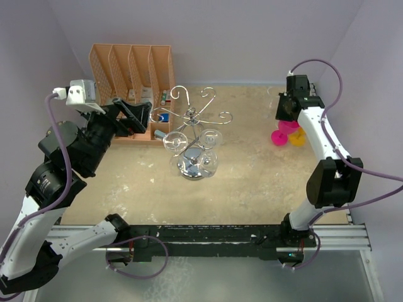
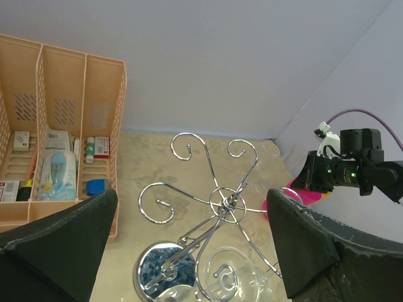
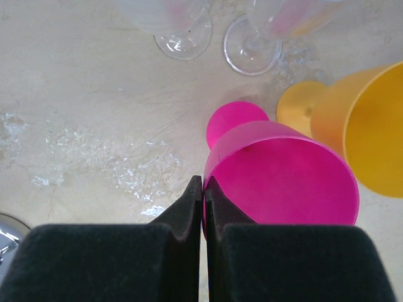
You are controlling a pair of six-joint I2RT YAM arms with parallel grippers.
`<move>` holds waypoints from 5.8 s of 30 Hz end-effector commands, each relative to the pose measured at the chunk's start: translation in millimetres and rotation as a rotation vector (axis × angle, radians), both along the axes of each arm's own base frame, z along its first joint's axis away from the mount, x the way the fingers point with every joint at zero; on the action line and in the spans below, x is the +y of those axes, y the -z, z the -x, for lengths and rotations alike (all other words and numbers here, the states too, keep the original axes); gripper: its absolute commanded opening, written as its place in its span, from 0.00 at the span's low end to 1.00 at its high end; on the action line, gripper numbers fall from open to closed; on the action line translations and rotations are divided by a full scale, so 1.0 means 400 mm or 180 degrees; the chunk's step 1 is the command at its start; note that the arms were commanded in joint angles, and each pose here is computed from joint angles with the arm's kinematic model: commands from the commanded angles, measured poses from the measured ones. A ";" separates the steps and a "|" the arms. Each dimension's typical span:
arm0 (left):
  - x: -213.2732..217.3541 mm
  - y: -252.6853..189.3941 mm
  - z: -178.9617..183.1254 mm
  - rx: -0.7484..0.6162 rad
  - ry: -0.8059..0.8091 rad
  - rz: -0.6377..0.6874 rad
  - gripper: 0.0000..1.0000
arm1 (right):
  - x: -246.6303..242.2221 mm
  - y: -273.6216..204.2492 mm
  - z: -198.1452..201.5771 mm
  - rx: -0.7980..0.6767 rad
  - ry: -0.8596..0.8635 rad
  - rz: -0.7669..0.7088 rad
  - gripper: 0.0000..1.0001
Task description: Take the wine glass off the wine glass rack
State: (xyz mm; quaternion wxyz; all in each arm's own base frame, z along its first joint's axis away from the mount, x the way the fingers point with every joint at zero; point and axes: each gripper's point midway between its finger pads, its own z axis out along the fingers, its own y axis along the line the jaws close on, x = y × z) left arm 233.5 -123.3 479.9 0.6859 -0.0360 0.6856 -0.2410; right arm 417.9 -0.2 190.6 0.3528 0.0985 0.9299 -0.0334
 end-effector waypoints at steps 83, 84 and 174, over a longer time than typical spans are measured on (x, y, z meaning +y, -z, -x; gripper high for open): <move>-0.149 -0.010 0.009 0.0285 0.0763 0.0603 0.99 | 0.689 -0.445 0.473 -0.1233 -0.2698 -0.3976 0.40; -0.148 -0.011 0.010 0.0280 0.0763 0.0607 0.99 | 0.689 -0.448 0.473 -0.1231 -0.2700 -0.3976 0.38; -0.191 0.010 -0.007 0.0325 0.0931 0.0429 0.99 | 0.728 -0.589 0.551 -0.0815 -0.2999 -0.4436 0.00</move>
